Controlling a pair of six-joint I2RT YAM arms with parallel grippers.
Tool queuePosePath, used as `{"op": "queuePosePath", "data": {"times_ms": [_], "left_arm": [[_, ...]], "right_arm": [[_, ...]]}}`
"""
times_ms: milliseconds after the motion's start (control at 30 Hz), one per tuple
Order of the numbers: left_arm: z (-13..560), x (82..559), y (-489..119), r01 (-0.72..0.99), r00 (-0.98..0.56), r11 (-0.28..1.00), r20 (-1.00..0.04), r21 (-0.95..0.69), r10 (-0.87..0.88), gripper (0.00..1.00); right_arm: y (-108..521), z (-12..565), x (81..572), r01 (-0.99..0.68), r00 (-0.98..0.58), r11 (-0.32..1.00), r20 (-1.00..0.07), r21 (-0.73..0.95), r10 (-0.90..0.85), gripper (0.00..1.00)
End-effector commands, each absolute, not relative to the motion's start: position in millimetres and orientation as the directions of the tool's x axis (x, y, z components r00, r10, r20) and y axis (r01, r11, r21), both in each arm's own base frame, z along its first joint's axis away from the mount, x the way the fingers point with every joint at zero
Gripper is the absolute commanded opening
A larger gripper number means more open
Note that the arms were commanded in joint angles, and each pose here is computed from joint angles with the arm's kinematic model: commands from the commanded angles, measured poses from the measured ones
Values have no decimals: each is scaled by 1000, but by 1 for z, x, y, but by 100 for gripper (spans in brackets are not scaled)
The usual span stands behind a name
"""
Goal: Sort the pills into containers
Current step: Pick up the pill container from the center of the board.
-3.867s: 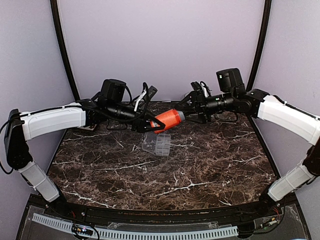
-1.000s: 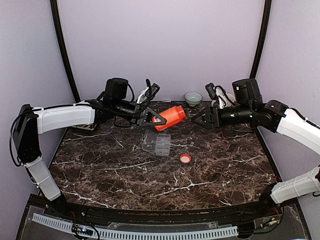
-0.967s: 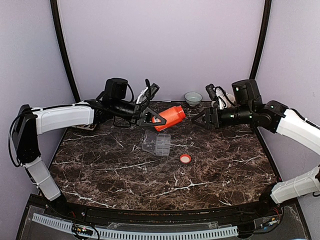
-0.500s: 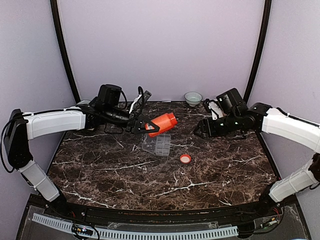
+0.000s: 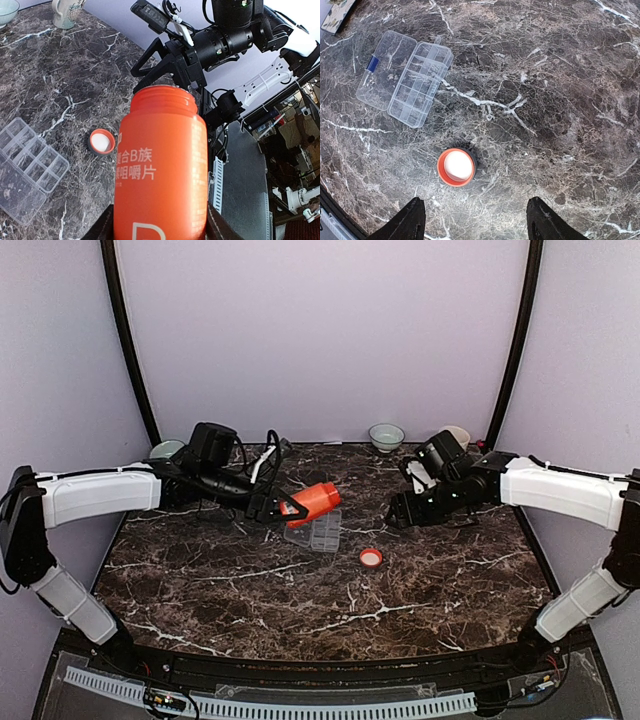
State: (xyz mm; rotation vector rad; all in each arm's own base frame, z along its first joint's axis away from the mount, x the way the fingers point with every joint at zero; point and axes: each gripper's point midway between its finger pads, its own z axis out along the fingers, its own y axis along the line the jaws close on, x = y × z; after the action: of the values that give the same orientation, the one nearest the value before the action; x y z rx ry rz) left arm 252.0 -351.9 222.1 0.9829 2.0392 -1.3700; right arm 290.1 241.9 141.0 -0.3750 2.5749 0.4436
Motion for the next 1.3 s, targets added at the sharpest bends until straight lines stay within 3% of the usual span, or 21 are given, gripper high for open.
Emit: {"op": "queuePosePath", "data": {"times_ms": [0, 367, 1267], "left_arm": [[225, 250, -343, 796, -603, 254, -754, -549, 261, 0], [196, 251, -337, 767, -635, 299, -742, -568, 216, 0], [132, 276, -340, 701, -697, 419, -680, -578, 228, 0]], "right_arm": [[253, 147, 303, -340, -822, 902, -550, 266, -148, 69], [277, 153, 330, -354, -806, 891, -576, 283, -137, 68], [329, 105, 371, -349, -857, 874, -493, 337, -152, 68]]}}
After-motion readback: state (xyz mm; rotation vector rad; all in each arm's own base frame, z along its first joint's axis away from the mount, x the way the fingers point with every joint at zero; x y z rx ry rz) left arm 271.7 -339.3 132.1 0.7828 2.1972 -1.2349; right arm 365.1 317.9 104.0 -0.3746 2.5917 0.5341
